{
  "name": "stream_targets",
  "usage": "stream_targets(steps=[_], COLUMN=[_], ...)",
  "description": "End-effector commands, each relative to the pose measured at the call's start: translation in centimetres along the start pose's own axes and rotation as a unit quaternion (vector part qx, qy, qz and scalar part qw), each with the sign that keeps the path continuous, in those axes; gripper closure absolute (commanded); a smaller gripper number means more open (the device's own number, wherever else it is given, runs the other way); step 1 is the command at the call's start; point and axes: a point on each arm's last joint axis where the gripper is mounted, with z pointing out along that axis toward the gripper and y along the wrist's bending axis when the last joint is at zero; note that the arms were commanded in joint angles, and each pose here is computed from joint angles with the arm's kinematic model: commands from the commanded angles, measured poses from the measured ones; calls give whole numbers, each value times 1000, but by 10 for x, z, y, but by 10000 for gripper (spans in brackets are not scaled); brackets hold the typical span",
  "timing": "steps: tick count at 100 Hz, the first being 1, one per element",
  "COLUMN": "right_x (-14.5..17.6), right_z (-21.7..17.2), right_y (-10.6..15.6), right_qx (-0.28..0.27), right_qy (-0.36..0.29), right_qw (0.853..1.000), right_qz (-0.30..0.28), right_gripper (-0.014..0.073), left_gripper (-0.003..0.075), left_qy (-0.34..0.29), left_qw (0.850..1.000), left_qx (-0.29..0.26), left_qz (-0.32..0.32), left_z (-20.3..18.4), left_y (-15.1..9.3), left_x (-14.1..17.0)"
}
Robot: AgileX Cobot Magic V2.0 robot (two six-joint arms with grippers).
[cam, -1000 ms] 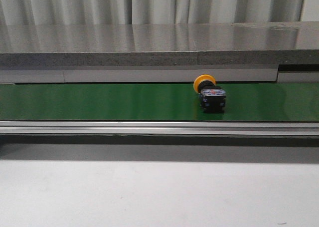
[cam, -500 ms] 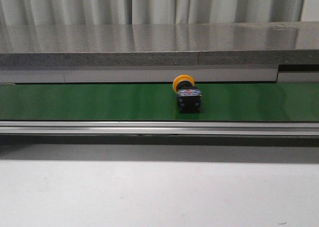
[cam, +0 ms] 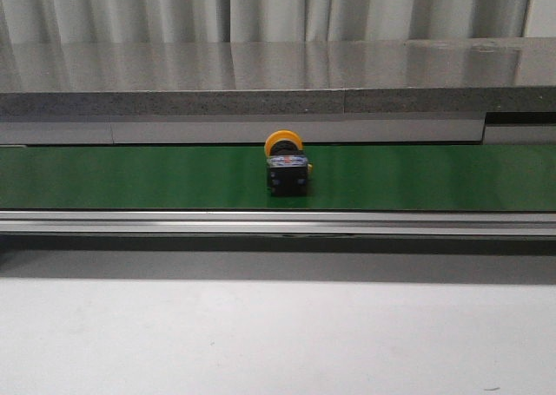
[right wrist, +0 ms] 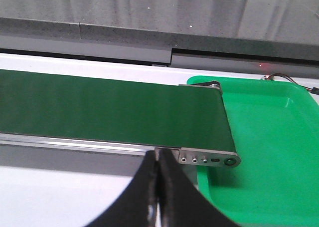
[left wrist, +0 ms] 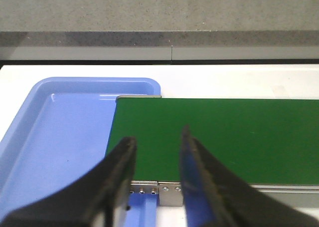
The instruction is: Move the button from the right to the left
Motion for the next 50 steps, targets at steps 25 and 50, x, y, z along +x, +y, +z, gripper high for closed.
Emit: stream_targets(steps=[25,50], right_x=[-13,-13], right_z=[-2,-2], right_y=[-1,-1], right_qx=[2,2], right_qy=[-43,-43], right_qw=[999,999], right_qz=[-1,-1], right_gripper=[662,662], left_gripper=[82,82], left_qy=[62,141], left_qw=[998,986], left_qx=[16,77], left_qz=[5,43], left_z=[46,91], left_y=[-5,-42], left_x=[-39,-56])
